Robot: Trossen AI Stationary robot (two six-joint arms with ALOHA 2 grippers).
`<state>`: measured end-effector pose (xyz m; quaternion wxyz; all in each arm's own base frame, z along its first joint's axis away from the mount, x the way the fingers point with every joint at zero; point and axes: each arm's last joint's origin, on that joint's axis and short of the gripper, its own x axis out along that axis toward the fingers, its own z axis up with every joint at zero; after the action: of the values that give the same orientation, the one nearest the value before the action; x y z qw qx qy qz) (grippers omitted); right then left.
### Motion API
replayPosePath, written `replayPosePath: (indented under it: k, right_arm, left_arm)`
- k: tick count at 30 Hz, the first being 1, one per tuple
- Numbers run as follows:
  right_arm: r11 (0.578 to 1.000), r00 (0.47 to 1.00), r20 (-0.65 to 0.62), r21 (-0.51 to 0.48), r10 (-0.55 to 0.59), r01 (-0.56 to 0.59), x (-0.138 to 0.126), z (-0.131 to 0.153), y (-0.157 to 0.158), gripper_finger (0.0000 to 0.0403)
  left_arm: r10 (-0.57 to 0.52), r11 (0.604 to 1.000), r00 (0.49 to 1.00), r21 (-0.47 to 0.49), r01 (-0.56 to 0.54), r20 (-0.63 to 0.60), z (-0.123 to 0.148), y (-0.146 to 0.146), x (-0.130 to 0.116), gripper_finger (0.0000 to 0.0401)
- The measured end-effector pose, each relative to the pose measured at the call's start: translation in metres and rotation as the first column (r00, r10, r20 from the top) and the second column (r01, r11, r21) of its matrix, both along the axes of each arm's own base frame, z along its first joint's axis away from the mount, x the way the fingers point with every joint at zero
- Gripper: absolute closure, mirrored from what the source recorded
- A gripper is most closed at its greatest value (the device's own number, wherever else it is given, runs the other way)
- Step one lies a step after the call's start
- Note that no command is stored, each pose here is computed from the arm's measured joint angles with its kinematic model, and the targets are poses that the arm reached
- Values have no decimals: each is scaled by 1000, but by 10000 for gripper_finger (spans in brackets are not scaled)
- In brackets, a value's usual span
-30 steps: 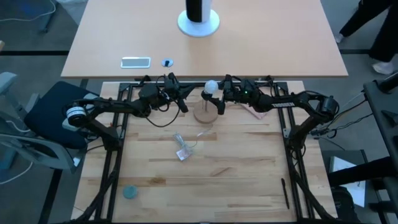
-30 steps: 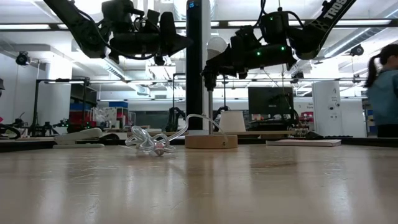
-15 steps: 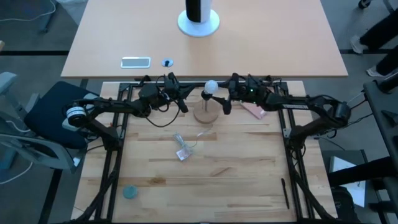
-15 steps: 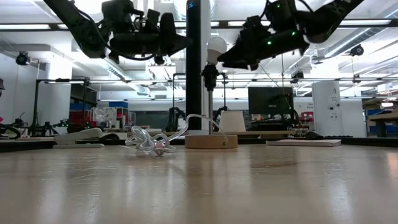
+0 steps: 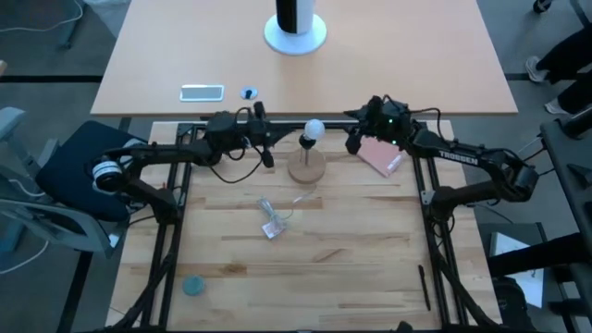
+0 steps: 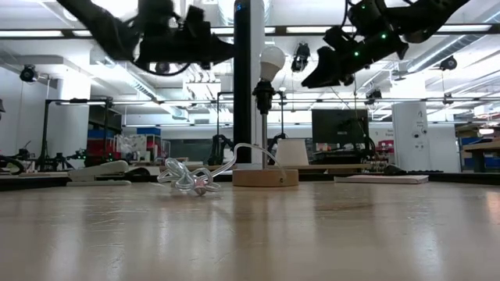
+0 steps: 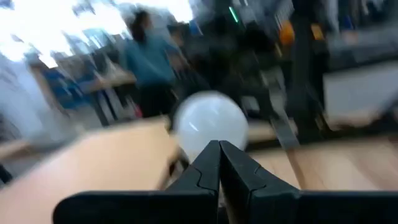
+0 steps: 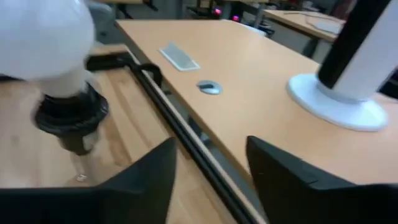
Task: Screw lightbulb
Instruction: Insert the lightbulb on the desk lamp
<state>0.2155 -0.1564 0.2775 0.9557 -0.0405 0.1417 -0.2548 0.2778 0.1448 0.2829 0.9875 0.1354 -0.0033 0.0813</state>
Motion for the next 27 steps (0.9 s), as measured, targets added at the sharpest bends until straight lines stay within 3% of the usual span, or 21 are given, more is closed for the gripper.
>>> replayPosePath:
  k: [4,7,14,20,27]
  right_arm:
    - [997,998,26,33,62,-62,1,0,1,328]
    - [995,995,26,30,92,-93,7,-1,6,389]
    - [998,997,35,16,66,-67,13,-1,13,401]
    - [998,995,77,1,70,-70,19,-4,11,402]
    - [997,990,118,-25,81,-78,30,-9,7,402]
  left_arm:
    - [-15,1000,970,-15,12,-244,22,3,9,401]
    - [-35,999,949,-21,30,-314,38,1,11,401]
    - [17,1000,939,27,-8,-342,51,-9,6,401]
    - [1,999,919,47,19,-393,38,-16,4,401]
    - [9,995,931,92,27,-365,37,-15,7,401]
